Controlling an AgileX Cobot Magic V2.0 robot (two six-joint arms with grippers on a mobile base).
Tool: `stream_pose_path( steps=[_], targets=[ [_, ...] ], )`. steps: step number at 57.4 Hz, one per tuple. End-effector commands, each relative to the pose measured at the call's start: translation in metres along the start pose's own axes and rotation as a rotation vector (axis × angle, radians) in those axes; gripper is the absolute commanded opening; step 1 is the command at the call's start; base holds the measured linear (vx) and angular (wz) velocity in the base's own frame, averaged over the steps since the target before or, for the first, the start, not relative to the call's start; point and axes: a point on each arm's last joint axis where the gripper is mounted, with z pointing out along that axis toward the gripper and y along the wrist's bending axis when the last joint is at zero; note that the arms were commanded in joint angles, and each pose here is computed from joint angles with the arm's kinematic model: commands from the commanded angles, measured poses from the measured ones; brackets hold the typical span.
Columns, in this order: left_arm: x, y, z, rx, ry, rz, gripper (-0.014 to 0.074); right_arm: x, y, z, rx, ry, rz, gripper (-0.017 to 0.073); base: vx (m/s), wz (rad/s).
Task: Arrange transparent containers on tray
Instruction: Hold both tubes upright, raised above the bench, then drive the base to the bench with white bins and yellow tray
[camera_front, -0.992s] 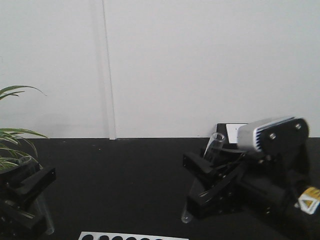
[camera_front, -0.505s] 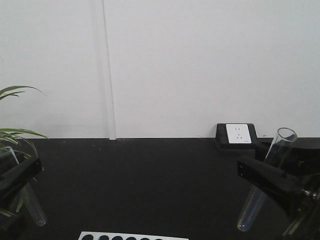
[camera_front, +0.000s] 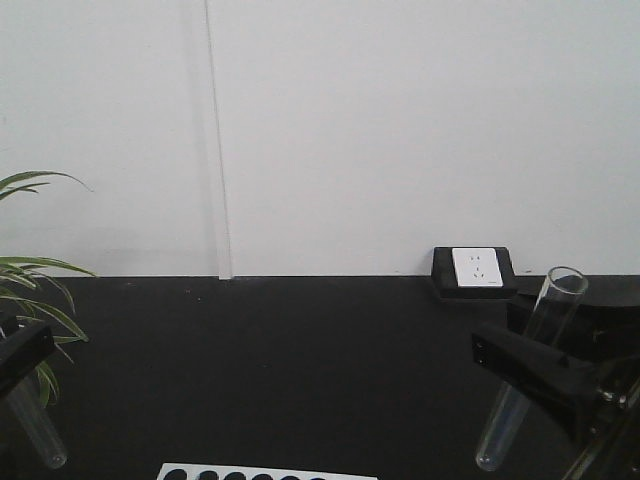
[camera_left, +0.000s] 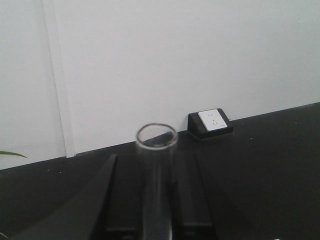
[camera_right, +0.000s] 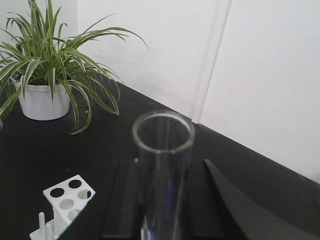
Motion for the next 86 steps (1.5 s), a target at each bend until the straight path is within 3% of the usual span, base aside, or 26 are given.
stream_pose_path(
  steps=[1,86],
  targets=[
    [-0.02,-0.0036,-0.002,0.025,-0.116,-0.009,0.0111,-0.0179,-0.0051,-0.0067,0.047,-0.108,-0.005,-0.0008,0.0,0.0],
    [-0.02,-0.0036,-0.002,0.025,-0.116,-0.009,0.0111,-0.0181,-0.0052,-0.0067,0.049,-0.11,-0.005,-0.0008,-0.09,0.04]
  ],
)
